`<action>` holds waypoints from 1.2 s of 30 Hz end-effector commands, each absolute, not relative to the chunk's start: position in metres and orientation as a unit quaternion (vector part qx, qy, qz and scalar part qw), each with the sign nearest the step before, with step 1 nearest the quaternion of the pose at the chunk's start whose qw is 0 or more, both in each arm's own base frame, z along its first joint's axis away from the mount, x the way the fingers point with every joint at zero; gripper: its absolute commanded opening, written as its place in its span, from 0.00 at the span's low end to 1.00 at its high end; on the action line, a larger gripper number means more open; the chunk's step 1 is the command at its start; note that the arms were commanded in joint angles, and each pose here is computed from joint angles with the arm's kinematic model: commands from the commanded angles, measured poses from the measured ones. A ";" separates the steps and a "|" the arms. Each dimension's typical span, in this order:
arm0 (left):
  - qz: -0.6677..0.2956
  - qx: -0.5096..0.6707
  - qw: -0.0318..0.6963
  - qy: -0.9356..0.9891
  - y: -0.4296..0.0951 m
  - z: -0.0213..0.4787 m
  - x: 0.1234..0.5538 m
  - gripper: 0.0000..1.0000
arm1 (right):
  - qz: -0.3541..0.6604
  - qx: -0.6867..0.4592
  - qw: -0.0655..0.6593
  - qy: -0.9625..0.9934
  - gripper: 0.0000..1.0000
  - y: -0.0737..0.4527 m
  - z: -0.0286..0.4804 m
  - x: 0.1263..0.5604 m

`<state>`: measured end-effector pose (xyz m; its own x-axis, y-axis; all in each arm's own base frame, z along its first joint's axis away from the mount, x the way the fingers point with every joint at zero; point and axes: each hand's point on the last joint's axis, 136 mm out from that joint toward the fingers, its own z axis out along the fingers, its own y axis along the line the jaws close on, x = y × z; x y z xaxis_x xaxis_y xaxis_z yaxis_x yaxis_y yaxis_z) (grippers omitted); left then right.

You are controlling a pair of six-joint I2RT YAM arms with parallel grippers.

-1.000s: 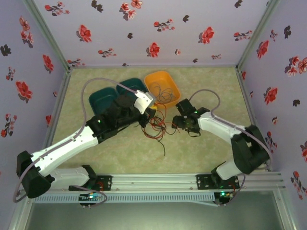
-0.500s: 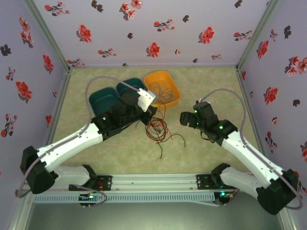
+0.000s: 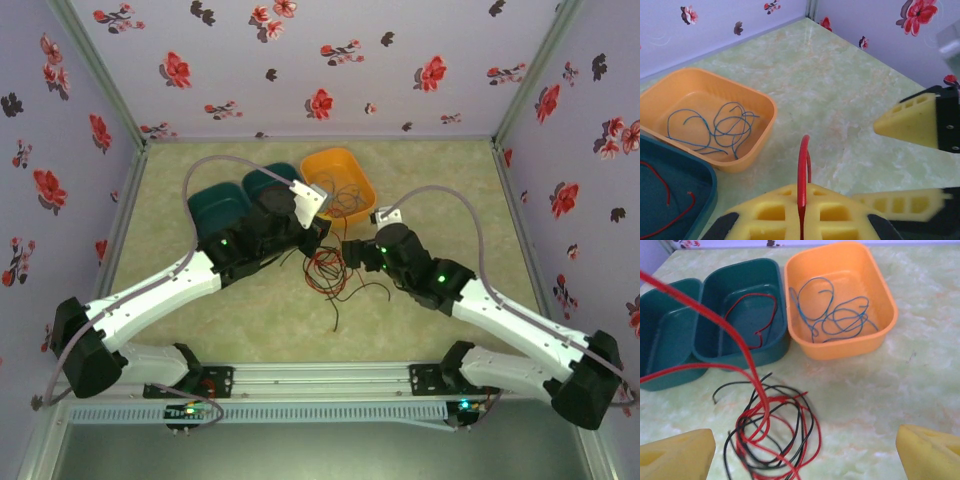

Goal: Untangle the cables

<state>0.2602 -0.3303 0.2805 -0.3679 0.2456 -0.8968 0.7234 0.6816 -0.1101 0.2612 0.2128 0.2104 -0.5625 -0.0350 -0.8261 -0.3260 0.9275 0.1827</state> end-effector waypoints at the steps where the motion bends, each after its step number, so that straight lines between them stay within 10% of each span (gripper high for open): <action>1: -0.274 0.297 0.480 0.778 -0.332 0.300 0.260 0.00 | 0.150 -0.090 0.514 0.840 0.94 0.221 0.237 0.283; 24: -0.330 0.298 0.532 0.721 -0.314 0.351 0.237 0.00 | -0.007 0.000 0.437 0.899 0.98 0.168 0.114 0.304; 36: -0.308 0.241 0.566 0.726 -0.305 0.356 0.261 0.00 | 0.104 -0.029 0.439 0.892 0.99 0.177 0.157 0.275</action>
<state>0.2477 -0.3132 0.3495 -0.2502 0.0632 -0.9661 0.7504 0.6432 -0.1523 0.2881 0.1787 0.1478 -0.6042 0.0360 -0.7961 -0.1012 0.9874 0.1214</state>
